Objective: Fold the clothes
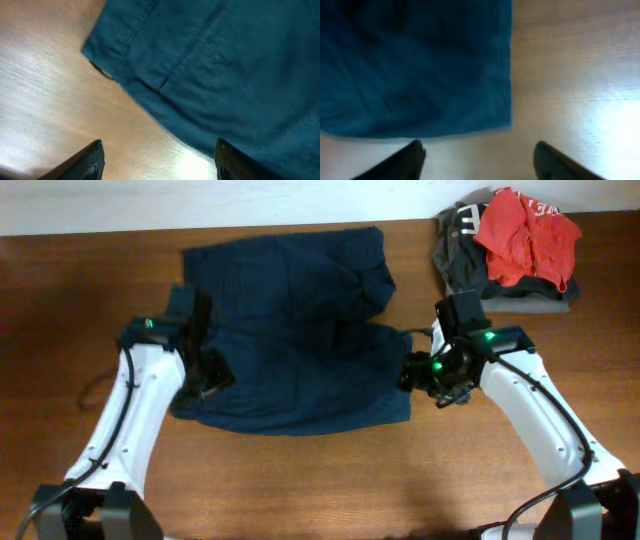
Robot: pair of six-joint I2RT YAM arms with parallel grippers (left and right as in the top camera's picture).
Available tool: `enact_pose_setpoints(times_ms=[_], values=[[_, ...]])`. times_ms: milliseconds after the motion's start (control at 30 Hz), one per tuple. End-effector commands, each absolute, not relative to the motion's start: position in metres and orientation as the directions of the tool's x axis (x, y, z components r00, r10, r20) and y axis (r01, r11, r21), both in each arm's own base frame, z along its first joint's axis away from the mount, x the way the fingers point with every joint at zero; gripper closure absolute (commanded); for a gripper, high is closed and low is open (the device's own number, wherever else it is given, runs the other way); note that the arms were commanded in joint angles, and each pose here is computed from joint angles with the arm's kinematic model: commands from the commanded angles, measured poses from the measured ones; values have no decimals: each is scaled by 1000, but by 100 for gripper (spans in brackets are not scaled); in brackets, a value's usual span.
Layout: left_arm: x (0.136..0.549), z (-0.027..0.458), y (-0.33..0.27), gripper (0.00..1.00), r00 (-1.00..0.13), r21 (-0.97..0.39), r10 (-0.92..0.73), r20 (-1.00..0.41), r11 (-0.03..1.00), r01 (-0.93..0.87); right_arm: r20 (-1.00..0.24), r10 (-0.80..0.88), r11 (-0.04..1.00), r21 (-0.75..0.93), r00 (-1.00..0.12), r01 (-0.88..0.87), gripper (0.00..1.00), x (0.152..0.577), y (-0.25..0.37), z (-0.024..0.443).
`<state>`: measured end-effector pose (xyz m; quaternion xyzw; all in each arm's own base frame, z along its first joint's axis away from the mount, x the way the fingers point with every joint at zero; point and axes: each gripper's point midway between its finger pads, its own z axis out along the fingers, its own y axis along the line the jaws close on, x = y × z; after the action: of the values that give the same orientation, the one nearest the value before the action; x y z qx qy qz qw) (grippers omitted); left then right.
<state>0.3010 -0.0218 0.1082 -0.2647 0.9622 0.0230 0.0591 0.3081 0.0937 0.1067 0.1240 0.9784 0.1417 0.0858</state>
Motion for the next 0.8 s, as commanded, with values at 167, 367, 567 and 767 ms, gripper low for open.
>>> enact_pose_setpoints(times_ms=[167,367,567,767], values=[[264,20,5,29,-134,-43,-980,-149,142,-989,-63,700,689,323,-711,649,43,326,98,73],[273,5,6,29,-87,-123,-985,-151,106,-987,53,803,568,231,-593,790,46,306,108,46],[283,8,15,29,-71,-160,-975,-209,106,-982,64,790,588,207,-610,782,41,296,120,44],[284,9,19,29,-69,-164,-970,-234,110,-980,64,775,610,186,-629,770,40,291,127,38]])
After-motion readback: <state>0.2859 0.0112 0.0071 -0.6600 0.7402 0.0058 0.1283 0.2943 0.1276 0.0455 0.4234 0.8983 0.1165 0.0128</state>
